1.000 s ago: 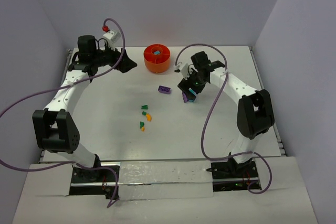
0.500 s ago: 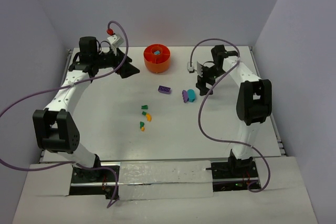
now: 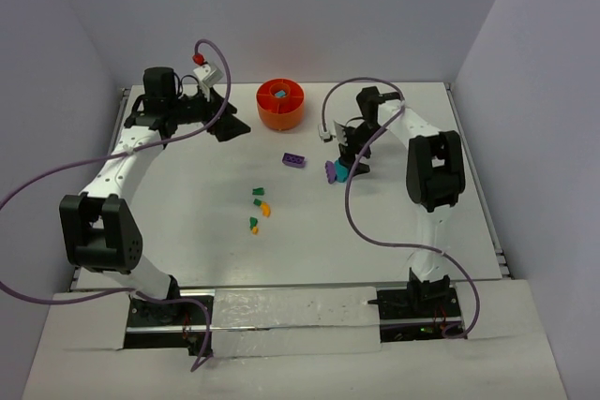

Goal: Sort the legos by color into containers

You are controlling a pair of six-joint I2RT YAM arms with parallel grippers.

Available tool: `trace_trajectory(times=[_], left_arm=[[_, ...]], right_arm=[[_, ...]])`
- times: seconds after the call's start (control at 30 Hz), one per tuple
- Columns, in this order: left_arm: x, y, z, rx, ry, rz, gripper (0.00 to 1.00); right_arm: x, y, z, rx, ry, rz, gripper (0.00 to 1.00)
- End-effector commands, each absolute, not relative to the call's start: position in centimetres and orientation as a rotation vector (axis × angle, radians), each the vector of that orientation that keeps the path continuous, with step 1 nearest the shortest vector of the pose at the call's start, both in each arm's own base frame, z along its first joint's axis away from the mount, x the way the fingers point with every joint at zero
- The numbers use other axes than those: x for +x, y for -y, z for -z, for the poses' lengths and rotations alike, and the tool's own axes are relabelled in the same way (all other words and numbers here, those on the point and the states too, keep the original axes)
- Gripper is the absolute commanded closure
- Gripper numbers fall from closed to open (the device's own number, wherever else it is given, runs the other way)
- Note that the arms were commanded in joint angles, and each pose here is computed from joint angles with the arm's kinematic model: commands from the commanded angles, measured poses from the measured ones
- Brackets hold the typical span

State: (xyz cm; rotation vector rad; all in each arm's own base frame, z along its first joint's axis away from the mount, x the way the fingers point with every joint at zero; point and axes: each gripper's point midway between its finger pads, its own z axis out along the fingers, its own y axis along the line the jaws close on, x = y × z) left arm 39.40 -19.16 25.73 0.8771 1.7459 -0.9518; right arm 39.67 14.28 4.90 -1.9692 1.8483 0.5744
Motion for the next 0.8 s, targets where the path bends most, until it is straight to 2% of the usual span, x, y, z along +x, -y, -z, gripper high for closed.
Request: trace_trajectory(times=[0.0, 0.4, 0.77], left_arm=[[39.7, 19.8, -26.3, 0.911, -1.710, 0.955, 0.01], [40.3, 19.8, -25.8, 0.917, -1.722, 0.945, 0.01], [40.8, 19.5, -25.6, 0.901, -1.739, 0.916, 0.01]], right_arm=[[39.5, -15.1, -4.8, -2.046, -1.840, -0.592, 0.00], [39.1, -16.2, -4.6, -2.124, -1.823, -0.592, 0.01], [39.6, -16.7, -4.3, -2.082, -1.879, -0.582, 0.06]])
